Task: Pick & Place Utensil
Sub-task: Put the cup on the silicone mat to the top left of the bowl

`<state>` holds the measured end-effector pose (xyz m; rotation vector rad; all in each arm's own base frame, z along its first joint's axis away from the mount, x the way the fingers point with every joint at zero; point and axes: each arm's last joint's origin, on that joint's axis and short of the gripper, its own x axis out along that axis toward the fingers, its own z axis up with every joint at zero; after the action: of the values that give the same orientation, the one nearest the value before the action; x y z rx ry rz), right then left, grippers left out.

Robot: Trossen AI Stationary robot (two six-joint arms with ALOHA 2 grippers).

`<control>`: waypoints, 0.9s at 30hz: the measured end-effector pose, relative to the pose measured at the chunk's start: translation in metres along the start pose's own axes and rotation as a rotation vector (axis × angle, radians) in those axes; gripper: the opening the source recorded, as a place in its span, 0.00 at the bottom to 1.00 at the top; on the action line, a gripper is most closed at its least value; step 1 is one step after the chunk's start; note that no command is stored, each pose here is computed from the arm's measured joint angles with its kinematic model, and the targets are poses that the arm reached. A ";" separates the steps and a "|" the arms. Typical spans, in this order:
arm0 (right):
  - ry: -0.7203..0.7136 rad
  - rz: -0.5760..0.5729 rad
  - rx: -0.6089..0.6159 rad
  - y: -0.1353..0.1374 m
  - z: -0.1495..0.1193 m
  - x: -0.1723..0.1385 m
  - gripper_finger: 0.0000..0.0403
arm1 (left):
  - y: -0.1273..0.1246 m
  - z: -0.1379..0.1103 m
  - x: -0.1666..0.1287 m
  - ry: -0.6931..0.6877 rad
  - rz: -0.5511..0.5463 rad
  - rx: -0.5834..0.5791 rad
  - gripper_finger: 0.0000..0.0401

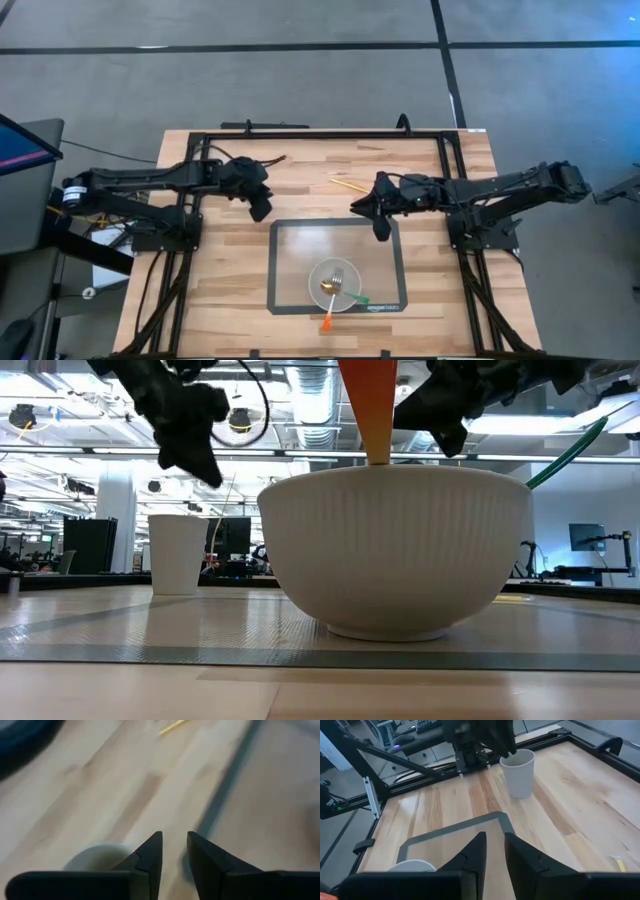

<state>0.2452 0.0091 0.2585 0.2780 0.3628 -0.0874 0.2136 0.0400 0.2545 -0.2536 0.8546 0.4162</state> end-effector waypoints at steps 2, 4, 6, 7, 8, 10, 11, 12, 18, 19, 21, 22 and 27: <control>0.000 -0.001 0.000 0.000 0.000 0.000 0.16 | 0.003 -0.003 0.007 0.046 0.079 0.008 0.22; 0.000 -0.001 0.000 0.000 0.000 0.000 0.16 | 0.003 -0.006 0.013 0.085 0.106 0.011 0.22; 0.001 -0.001 0.000 0.000 0.000 0.000 0.16 | 0.001 -0.007 0.019 0.112 0.102 -0.007 0.22; 0.001 0.000 0.000 0.000 0.000 0.000 0.16 | 0.000 -0.007 0.022 0.125 0.091 -0.014 0.22; 0.001 -0.001 0.000 0.000 0.000 0.000 0.16 | -0.001 -0.008 0.024 0.134 0.090 -0.017 0.22; 0.003 -0.002 0.000 0.000 0.000 0.000 0.16 | -0.003 -0.008 0.029 0.149 0.095 -0.012 0.22; 0.003 -0.002 0.000 0.000 0.000 0.000 0.16 | -0.003 -0.009 0.031 0.155 0.101 -0.010 0.22; 0.003 -0.002 0.000 0.000 0.000 0.000 0.16 | -0.003 -0.009 0.033 0.162 0.107 -0.008 0.22; 0.004 -0.002 0.000 0.000 0.000 0.000 0.16 | -0.003 -0.011 0.039 0.191 0.117 -0.004 0.22; 0.004 -0.002 0.000 0.000 0.000 0.000 0.16 | -0.003 -0.010 0.039 0.188 0.117 -0.005 0.22; 0.004 -0.002 0.000 0.000 0.000 0.000 0.16 | -0.003 -0.010 0.036 0.175 0.113 -0.007 0.22; 0.003 -0.002 0.000 0.000 0.000 0.000 0.16 | -0.002 -0.009 0.033 0.164 0.110 -0.010 0.22; 0.003 -0.002 0.000 0.000 0.000 0.000 0.16 | -0.001 -0.007 0.018 0.101 0.096 -0.066 0.22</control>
<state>0.2453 0.0090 0.2582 0.2781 0.3664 -0.0888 0.2197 0.0415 0.2368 -0.2970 0.9559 0.5253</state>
